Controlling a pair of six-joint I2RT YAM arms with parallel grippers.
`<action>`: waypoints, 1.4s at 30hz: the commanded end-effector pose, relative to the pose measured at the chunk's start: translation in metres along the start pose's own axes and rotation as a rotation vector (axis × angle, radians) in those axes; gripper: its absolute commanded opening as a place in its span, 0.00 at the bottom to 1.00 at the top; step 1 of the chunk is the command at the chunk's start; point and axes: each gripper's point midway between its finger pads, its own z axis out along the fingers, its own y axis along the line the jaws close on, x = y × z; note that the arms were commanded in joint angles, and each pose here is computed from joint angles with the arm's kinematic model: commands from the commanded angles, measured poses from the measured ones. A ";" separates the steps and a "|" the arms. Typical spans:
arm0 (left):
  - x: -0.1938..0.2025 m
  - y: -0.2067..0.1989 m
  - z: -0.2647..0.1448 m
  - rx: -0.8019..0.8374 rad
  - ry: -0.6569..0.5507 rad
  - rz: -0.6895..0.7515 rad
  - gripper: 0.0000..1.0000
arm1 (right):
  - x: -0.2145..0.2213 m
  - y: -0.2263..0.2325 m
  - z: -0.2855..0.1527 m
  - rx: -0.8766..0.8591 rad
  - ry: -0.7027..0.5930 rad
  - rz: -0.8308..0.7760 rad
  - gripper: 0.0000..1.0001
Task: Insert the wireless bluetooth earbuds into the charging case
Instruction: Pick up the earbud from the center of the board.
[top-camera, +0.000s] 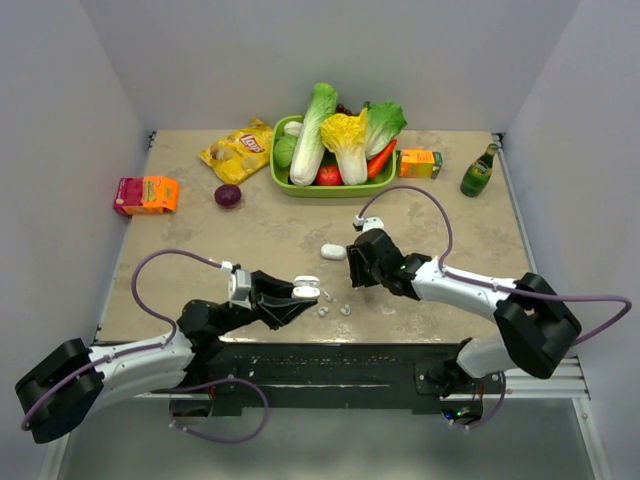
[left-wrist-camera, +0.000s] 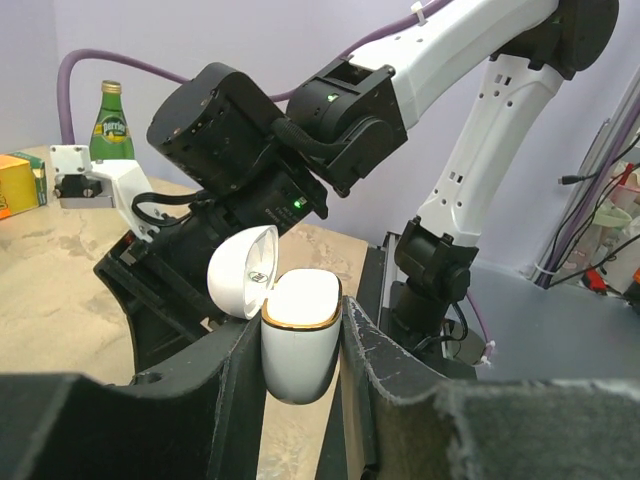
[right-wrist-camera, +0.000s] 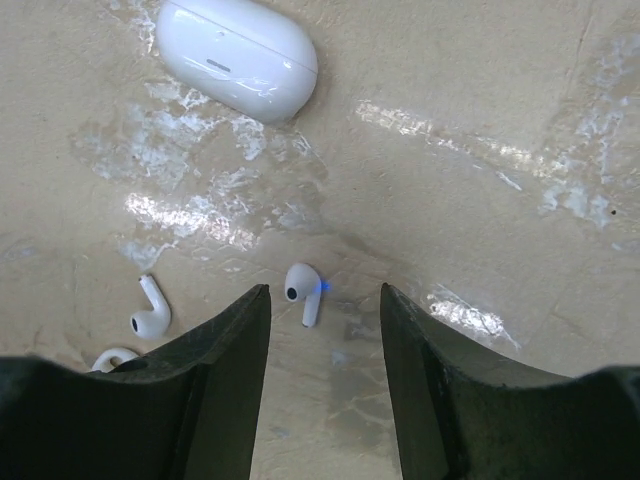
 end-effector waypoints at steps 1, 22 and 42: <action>0.067 0.003 -0.060 -0.059 0.133 -0.060 0.00 | -0.009 0.005 0.004 -0.004 -0.017 0.033 0.52; 0.070 0.004 -0.062 -0.069 0.144 -0.060 0.00 | 0.012 0.009 0.030 0.004 0.069 0.009 0.47; 0.069 0.005 -0.061 -0.072 0.140 -0.060 0.00 | 0.026 0.000 0.028 0.154 0.108 -0.072 0.46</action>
